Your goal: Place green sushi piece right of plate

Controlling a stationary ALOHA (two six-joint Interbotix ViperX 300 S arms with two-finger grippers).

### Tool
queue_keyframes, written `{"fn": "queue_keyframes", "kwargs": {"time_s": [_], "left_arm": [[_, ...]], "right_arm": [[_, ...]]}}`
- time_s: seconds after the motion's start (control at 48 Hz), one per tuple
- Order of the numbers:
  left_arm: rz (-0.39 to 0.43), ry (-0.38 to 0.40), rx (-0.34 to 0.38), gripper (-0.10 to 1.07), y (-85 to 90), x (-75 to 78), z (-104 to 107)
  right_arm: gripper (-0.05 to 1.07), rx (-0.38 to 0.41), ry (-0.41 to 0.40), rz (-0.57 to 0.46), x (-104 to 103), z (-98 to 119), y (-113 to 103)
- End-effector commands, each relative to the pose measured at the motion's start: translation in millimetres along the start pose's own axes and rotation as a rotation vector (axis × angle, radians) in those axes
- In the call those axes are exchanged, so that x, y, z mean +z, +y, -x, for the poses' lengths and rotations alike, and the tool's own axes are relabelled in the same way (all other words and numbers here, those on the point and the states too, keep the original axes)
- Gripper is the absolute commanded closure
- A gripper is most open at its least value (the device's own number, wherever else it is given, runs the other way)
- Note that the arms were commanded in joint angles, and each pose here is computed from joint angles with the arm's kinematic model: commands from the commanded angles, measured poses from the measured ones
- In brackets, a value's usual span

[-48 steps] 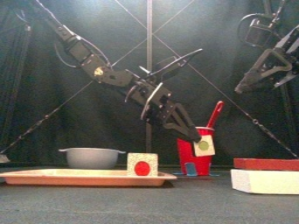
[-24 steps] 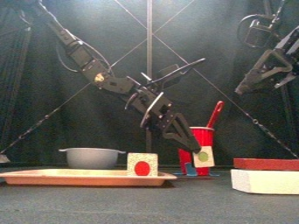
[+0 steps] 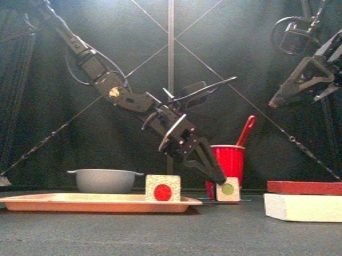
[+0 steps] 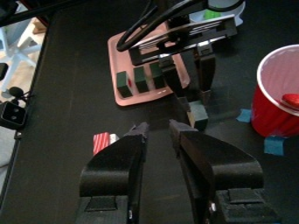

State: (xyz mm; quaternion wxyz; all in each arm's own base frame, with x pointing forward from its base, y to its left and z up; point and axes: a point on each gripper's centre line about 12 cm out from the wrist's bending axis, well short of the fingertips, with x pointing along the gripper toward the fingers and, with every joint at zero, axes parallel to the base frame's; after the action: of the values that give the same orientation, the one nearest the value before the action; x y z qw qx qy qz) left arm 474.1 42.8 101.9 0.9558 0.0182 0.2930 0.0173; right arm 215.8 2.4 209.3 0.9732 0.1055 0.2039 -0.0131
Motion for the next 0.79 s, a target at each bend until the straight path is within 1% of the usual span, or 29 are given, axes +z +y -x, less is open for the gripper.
{"fn": "queue_keyframes", "kwargs": {"time_s": [0.0,0.146,0.25,0.438,0.667,0.771], "left_arm": [[0.003,-0.044,0.006,0.21,2.9,18.1,3.4],[0.007,-0.049,0.006,0.09,2.3,20.0,4.1],[0.006,-0.051,0.006,0.03,2.4,20.7,4.5],[0.004,-0.061,0.004,0.02,1.1,24.7,7.0],[0.004,-0.063,0.005,0.02,1.2,25.7,7.8],[0.005,-0.072,0.005,0.02,1.3,29.3,12.2]], "right_arm": [[0.34,0.006,-0.015,-0.002,4.5,-0.3,1.1],[0.34,0.005,-0.014,-0.005,4.3,-0.3,0.9],[0.34,0.005,-0.015,-0.008,4.5,-0.3,1.0],[0.34,0.005,-0.014,-0.008,4.2,-0.6,1.0],[0.34,0.005,-0.014,-0.01,4.3,-0.6,1.0],[0.34,0.004,-0.014,-0.01,4.3,-0.6,0.6]]}}
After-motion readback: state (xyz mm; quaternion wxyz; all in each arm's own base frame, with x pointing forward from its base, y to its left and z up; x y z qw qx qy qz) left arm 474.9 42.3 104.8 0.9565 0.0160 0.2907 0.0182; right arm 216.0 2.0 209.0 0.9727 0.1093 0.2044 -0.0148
